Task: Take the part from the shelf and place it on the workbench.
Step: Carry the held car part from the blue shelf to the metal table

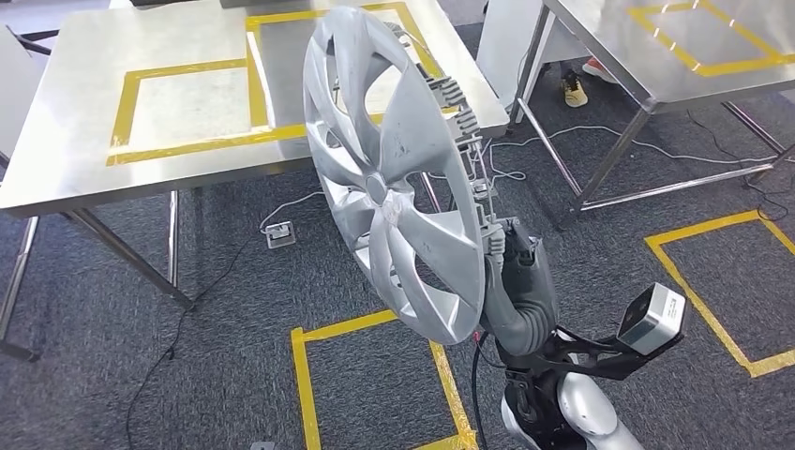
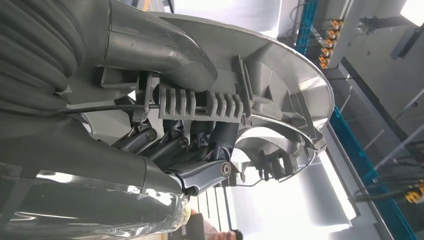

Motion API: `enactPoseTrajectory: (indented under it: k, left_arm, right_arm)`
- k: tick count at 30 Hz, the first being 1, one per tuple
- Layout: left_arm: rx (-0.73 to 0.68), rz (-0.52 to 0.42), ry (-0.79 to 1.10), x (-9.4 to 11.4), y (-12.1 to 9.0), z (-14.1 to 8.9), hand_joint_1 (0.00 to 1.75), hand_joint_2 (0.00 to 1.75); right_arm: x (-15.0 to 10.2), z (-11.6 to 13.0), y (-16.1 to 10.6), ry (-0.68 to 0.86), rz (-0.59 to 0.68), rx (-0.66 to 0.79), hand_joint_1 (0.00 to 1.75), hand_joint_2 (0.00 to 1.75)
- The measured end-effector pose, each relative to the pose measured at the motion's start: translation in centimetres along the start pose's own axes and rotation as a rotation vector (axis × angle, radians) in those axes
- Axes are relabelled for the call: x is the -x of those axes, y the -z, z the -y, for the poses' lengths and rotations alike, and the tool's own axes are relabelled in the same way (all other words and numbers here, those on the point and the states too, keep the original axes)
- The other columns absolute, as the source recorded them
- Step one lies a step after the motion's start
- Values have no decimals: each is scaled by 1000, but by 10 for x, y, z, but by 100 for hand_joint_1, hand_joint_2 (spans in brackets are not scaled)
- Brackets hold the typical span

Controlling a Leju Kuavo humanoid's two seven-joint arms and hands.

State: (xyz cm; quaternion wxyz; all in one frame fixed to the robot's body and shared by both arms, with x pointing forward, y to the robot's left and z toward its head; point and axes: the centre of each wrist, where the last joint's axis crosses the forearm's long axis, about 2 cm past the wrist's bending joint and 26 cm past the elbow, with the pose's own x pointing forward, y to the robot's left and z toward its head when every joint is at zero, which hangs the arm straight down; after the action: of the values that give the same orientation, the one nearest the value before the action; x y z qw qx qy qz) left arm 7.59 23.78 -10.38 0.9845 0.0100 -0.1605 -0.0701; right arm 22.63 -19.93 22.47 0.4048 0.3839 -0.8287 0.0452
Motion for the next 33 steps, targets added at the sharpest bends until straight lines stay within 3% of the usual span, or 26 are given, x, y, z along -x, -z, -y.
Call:
enactPoseTrajectory:
  k: [33]
  left_arm:
    - [-5, -38, -10, 0, 0, 3, 0, 175]
  right_arm:
    - [0, -1, 0, 45, 6, -24, 175, 175]
